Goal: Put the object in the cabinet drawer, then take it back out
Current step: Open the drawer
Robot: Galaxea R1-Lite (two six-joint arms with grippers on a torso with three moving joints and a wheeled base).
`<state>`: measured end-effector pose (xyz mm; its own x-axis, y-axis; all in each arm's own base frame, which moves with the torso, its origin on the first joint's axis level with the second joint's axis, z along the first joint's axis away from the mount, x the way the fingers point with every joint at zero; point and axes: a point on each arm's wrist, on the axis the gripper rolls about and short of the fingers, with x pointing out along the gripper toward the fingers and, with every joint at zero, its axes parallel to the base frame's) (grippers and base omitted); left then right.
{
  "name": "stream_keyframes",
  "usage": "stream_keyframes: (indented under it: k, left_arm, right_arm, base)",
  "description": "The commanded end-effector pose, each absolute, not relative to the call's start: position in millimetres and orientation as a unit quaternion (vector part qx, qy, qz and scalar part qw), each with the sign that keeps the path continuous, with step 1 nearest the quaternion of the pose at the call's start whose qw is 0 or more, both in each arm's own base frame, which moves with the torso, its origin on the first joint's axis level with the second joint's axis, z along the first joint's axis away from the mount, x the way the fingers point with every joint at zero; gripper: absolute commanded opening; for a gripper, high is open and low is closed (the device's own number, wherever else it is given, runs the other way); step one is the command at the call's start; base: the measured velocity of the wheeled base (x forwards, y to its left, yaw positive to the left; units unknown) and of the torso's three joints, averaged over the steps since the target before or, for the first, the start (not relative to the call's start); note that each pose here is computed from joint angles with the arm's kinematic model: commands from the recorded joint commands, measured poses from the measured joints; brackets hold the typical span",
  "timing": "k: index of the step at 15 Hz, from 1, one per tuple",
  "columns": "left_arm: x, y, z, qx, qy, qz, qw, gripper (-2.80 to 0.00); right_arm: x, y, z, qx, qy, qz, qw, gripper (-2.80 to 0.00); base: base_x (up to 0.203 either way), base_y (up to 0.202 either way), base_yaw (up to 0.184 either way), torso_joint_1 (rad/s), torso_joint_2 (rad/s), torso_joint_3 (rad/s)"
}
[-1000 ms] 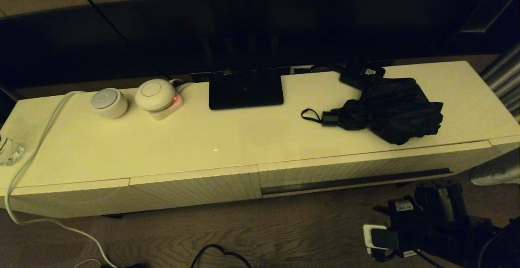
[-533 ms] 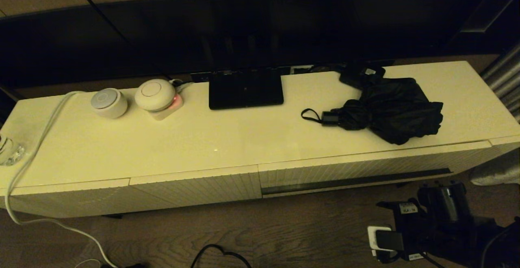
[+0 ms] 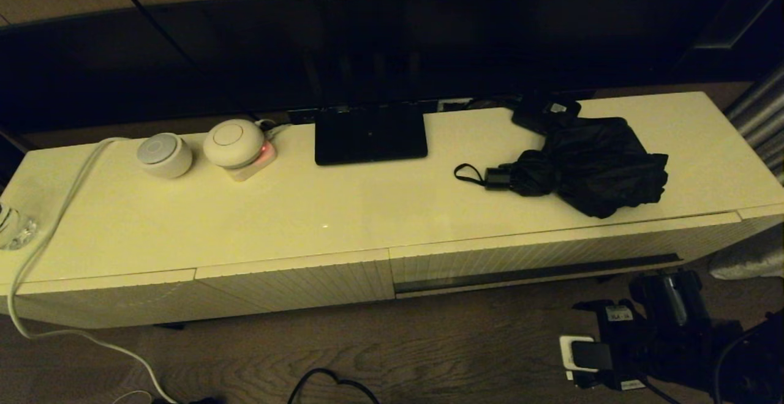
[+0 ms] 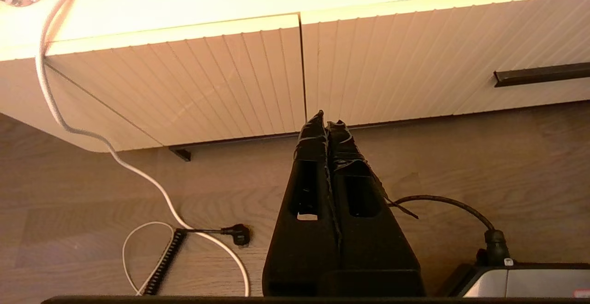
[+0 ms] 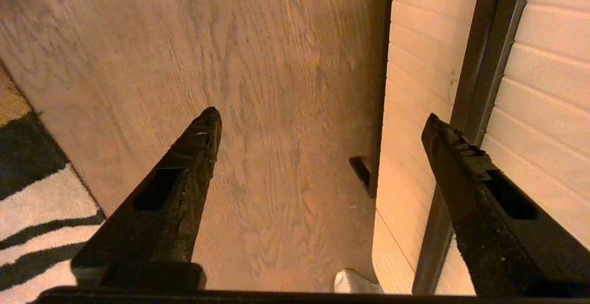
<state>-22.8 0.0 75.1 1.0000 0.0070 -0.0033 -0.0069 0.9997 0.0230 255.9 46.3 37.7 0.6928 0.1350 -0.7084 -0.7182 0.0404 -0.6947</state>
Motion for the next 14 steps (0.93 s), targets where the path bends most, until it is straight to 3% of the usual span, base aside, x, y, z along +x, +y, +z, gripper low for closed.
stream_keyframes:
  k: [1,14]
  left_arm:
    - [-23,0,74,0.012,0.003,0.004,1.0,-2.8]
    - [-23,0,74,0.012,0.003,0.004,1.0,-2.8]
  right_arm:
    - [269,46,34,-0.617,0.233,0.313,0.683,0.0]
    - [323,57,28,-0.621,0.194,0.304,0.696,0.0]
  base:
    - [0.0,0.0,0.0,0.0,0.0,0.0]
    - [0.0,0.0,0.0,0.0,0.0,0.0]
